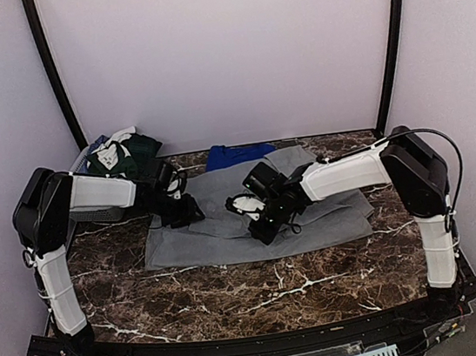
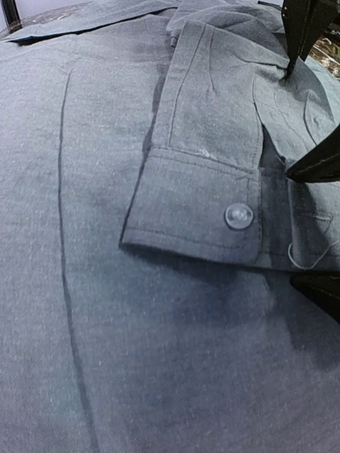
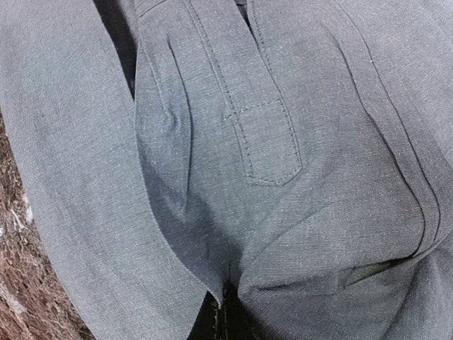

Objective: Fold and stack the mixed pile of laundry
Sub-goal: Adjust the 1/3-folded shirt at the center of the board.

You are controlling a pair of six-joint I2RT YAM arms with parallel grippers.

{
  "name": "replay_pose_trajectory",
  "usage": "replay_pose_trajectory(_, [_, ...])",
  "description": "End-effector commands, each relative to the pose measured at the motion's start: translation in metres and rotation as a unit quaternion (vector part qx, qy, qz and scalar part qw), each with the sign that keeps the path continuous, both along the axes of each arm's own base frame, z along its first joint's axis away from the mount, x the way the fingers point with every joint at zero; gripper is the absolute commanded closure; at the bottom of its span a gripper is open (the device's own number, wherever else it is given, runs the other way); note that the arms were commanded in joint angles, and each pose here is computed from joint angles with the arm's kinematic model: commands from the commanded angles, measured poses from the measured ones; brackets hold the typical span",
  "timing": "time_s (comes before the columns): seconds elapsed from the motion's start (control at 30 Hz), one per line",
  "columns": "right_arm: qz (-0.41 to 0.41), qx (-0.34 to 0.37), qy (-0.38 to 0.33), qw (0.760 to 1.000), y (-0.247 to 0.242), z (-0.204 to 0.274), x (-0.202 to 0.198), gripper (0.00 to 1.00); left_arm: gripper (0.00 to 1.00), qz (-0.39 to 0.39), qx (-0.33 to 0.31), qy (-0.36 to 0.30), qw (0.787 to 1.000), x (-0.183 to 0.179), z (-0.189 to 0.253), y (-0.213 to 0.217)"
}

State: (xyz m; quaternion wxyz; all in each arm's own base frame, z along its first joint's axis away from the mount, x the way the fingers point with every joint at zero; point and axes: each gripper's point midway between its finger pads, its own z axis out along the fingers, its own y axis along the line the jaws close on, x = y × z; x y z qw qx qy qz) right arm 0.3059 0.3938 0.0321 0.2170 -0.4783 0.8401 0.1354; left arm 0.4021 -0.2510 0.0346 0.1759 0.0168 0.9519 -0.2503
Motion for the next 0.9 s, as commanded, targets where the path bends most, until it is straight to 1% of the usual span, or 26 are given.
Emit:
replay_pose_trajectory(0.0, [0.0,0.011,-0.005,1.0,0.01,0.0,0.005,1.0,0.6,-0.034,0.006,0.017,0.999,-0.016,-0.005,-0.014])
replay_pose_trajectory(0.1, [-0.001,0.01,-0.002,1.0,0.01,-0.002,0.005,1.0,0.63,-0.04,-0.005,0.009,0.999,-0.014,0.002,-0.022])
replay_pose_trajectory(0.17, [-0.001,0.011,-0.001,1.0,0.01,-0.001,0.005,1.0,0.69,-0.038,-0.006,0.003,0.999,-0.01,0.005,-0.023])
replay_pose_trajectory(0.33, [-0.002,0.01,-0.002,1.0,0.009,0.0,0.005,1.0,0.88,-0.031,-0.007,-0.014,0.999,-0.002,0.016,-0.024])
replay_pose_trajectory(0.37, [-0.004,0.01,-0.003,1.0,0.009,0.0,0.005,1.0,0.95,-0.029,-0.011,-0.022,0.999,0.0,0.023,-0.025])
replay_pose_trajectory(0.4, [-0.005,0.009,-0.005,1.0,0.008,0.002,0.005,1.0,0.98,-0.029,-0.013,-0.027,0.999,0.001,0.027,-0.025])
replay_pose_trajectory(0.43, [-0.009,0.01,-0.009,1.0,0.007,0.005,0.007,1.0,1.0,-0.03,-0.018,-0.037,0.999,0.002,0.036,-0.026])
replay_pose_trajectory(0.53, [-0.026,0.017,-0.022,0.999,0.003,0.018,0.014,1.0,1.0,-0.037,-0.031,-0.062,0.997,0.003,0.061,-0.032])
replay_pose_trajectory(0.57, [-0.037,0.022,-0.026,0.999,-0.001,0.025,0.019,0.98,1.0,-0.039,-0.036,-0.07,0.996,0.002,0.073,-0.034])
replay_pose_trajectory(0.63, [-0.059,0.035,-0.034,0.997,-0.008,0.042,0.028,0.85,1.0,-0.043,-0.045,-0.088,0.994,0.001,0.097,-0.038])
replay_pose_trajectory(0.67, [-0.07,0.045,-0.04,0.996,-0.012,0.053,0.032,0.76,1.0,-0.045,-0.051,-0.101,0.993,0.004,0.111,-0.041])
replay_pose_trajectory(0.7, [-0.08,0.057,-0.046,0.994,-0.016,0.065,0.036,0.65,1.0,-0.048,-0.058,-0.111,0.991,0.002,0.125,-0.043])
replay_pose_trajectory(0.77, [-0.092,0.086,-0.06,0.99,-0.025,0.09,0.039,0.48,1.0,-0.054,-0.076,-0.134,0.987,0.004,0.154,-0.049])
replay_pose_trajectory(0.8, [-0.097,0.103,-0.065,0.988,-0.029,0.104,0.039,0.43,1.0,-0.055,-0.087,-0.149,0.983,0.008,0.173,-0.052])
replay_pose_trajectory(0.87, [-0.108,0.133,-0.076,0.982,-0.037,0.127,0.037,0.39,1.0,-0.062,-0.106,-0.172,0.977,0.015,0.199,-0.061])
